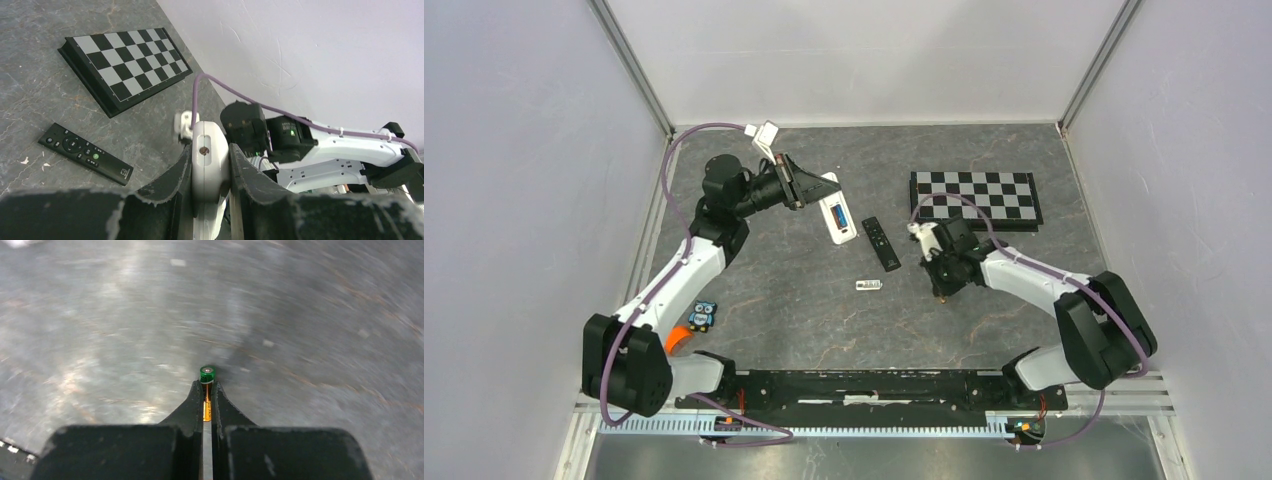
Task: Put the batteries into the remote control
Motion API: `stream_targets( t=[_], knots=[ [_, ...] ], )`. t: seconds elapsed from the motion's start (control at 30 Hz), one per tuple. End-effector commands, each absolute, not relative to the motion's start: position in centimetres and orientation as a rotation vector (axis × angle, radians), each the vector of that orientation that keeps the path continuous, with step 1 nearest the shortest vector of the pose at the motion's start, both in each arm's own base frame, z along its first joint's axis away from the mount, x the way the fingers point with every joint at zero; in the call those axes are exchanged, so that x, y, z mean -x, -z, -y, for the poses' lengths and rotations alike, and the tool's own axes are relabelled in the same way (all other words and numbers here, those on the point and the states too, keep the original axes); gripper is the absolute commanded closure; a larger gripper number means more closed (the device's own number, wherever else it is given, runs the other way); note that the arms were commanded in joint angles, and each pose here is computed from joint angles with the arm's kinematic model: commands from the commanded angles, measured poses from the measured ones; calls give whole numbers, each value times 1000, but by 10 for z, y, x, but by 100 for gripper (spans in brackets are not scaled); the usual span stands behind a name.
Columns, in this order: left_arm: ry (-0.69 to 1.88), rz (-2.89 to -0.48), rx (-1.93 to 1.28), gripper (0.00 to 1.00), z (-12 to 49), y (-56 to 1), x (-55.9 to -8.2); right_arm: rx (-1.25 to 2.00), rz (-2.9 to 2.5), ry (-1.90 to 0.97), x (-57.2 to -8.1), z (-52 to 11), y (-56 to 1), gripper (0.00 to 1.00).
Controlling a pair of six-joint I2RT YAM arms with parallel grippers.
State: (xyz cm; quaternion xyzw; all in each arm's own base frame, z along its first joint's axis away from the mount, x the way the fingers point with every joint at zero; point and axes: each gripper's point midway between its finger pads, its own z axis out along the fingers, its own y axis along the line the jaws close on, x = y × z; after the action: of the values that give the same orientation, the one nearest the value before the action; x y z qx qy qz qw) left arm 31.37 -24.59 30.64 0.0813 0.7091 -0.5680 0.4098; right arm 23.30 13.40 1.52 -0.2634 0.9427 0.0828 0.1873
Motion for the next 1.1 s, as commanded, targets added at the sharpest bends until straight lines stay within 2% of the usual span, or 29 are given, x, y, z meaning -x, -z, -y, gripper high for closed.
stream_targets(
  t=[0.0,0.23,0.37,0.5,0.6,0.73,0.83,0.97,1.07],
  knots=[
    [1392,-1715,-220,98,237,-332,-312,1150,-2381,-352,-223,-190,-35,100],
    [1334,-1712,-178,98,223,-336,-318,1457,-2319,-163,-216,-189,-26,100],
    [1318,-1704,-146,98,218,-338,-320,1541,-2256,-198,-213,-194,-32,99],
    [1313,-1701,-124,98,216,-336,-322,1545,-2247,-217,-212,-197,-34,87],
    [1313,-1704,-118,98,216,-335,-322,1508,-2263,-177,-217,-194,-38,71],
    [1300,-1698,-105,98,212,-337,-325,1367,-2258,-201,-227,-203,-61,53],
    [1280,-1699,-83,98,208,-336,-327,1207,-2255,-250,-234,-213,-82,47],
    [1241,-1714,-46,98,202,-331,-329,836,-2313,-302,-249,-220,-104,45],
    [1206,-1734,-12,98,196,-325,-328,469,-2427,-294,-255,-212,-107,52]
  ],
)
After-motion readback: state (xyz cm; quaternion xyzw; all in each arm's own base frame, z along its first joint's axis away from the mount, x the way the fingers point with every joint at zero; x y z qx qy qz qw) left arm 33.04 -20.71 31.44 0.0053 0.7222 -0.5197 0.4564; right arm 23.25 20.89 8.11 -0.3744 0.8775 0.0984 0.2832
